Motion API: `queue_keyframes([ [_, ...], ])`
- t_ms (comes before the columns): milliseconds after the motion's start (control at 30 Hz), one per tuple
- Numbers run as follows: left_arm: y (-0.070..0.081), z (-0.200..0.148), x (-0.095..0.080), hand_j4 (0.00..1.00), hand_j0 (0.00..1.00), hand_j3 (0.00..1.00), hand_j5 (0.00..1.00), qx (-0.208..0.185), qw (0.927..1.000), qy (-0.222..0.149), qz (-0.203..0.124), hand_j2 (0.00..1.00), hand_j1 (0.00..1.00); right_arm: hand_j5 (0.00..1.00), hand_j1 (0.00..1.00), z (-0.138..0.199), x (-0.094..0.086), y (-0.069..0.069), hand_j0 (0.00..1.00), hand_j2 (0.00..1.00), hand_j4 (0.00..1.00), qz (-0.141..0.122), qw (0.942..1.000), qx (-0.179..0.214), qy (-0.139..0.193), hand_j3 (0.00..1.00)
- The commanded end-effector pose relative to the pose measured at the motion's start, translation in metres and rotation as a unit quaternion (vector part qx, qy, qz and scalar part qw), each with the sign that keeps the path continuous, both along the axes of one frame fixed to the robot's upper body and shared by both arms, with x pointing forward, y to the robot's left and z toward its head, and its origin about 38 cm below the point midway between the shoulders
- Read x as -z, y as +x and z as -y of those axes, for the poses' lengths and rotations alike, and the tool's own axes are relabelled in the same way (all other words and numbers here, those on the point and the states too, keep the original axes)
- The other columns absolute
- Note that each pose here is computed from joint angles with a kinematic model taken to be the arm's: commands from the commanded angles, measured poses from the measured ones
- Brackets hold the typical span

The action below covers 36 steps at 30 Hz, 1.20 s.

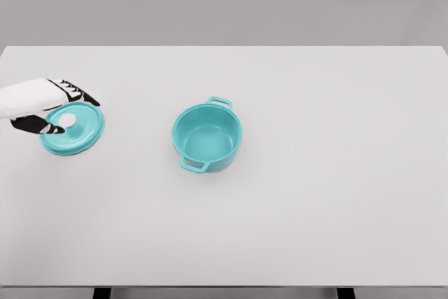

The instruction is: Cover the pot with left arm

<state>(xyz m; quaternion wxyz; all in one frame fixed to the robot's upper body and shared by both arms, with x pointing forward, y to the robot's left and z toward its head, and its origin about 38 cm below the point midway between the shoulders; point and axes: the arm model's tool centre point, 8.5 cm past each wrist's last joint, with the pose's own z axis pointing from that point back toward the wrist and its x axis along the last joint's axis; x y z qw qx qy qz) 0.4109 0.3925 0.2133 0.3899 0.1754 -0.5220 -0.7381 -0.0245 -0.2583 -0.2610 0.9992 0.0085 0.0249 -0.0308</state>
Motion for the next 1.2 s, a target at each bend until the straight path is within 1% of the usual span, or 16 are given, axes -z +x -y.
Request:
queue_keyframes([
  [0, 0.001, -0.006, 0.008, 0.82, 0.82, 0.82, 0.82, -0.011, 0.9999, -0.001, -0.012, 0.82, 0.82, 1.00, 1.00, 0.000, 0.000, 0.000, 1.00, 1.00, 1.00, 0.000, 1.0000, 0.000, 0.000, 1.00],
  [133, 0.002, -0.010, 0.011, 0.81, 0.81, 0.81, 0.81, -0.018, 0.9997, -0.003, -0.017, 0.81, 0.81, 1.00, 1.00, 0.000, 0.000, 0.000, 1.00, 1.00, 1.00, 0.000, 1.0000, 0.000, 0.000, 1.00],
  [167, 0.002, -0.010, 0.011, 0.79, 0.79, 0.79, 0.79, -0.018, 0.9997, -0.003, -0.017, 0.79, 0.79, 1.00, 1.00, 0.000, 0.000, 0.000, 1.00, 1.00, 1.00, -0.001, 1.0000, 0.000, 0.000, 1.00],
  [433, 0.005, -0.022, 0.022, 0.79, 0.79, 0.79, 0.79, -0.041, 0.9987, -0.007, -0.031, 0.79, 0.79, 1.00, 1.00, 0.000, 0.000, 0.000, 1.00, 1.00, 1.00, 0.000, 1.0000, 0.000, 0.000, 1.00],
  [467, 0.005, -0.023, 0.022, 0.79, 0.79, 0.79, 0.79, -0.043, 0.9986, -0.002, -0.031, 0.79, 0.79, 1.00, 1.00, 0.000, 0.000, 0.000, 1.00, 1.00, 1.00, 0.000, 1.0000, 0.000, 0.000, 1.00],
  [600, 0.007, -0.025, 0.020, 0.78, 0.78, 0.78, 0.78, -0.045, 0.9986, 0.000, -0.028, 0.78, 0.78, 1.00, 1.00, 0.000, 0.000, 0.000, 1.00, 1.00, 1.00, -0.001, 1.0000, 0.000, 0.000, 1.00],
  [633, 0.008, -0.025, 0.021, 0.76, 0.76, 0.76, 0.76, -0.046, 0.9985, -0.002, -0.029, 0.76, 0.76, 1.00, 1.00, 0.000, 0.000, 0.000, 1.00, 1.00, 1.00, 0.000, 1.0000, 0.000, 0.000, 1.00],
  [700, 0.009, -0.023, 0.027, 0.76, 0.76, 0.76, 0.76, -0.048, 0.9983, -0.004, -0.033, 0.76, 0.76, 1.00, 1.00, 0.000, 0.000, 0.000, 1.00, 1.00, 1.00, -0.001, 1.0000, 0.000, 0.000, 1.00],
  [767, 0.009, -0.023, 0.028, 0.76, 0.76, 0.76, 0.76, -0.049, 0.9982, -0.006, -0.034, 0.76, 0.76, 1.00, 1.00, 0.000, 0.000, 0.000, 1.00, 1.00, 1.00, 0.000, 1.0000, 0.000, 0.000, 1.00],
  [900, 0.011, -0.022, 0.035, 0.76, 0.76, 0.76, 0.76, -0.054, 0.9977, -0.011, -0.040, 0.76, 0.76, 1.00, 1.00, 0.000, 0.000, 0.000, 1.00, 1.00, 1.00, 0.000, 1.0000, 0.000, 0.000, 1.00],
  [1167, 0.014, -0.022, 0.036, 0.76, 0.76, 0.76, 0.76, -0.059, 0.9973, -0.019, -0.038, 0.76, 0.76, 1.00, 1.00, 0.000, 0.000, 0.000, 1.00, 1.00, 1.00, 0.000, 1.0000, 0.000, 0.000, 1.00],
])
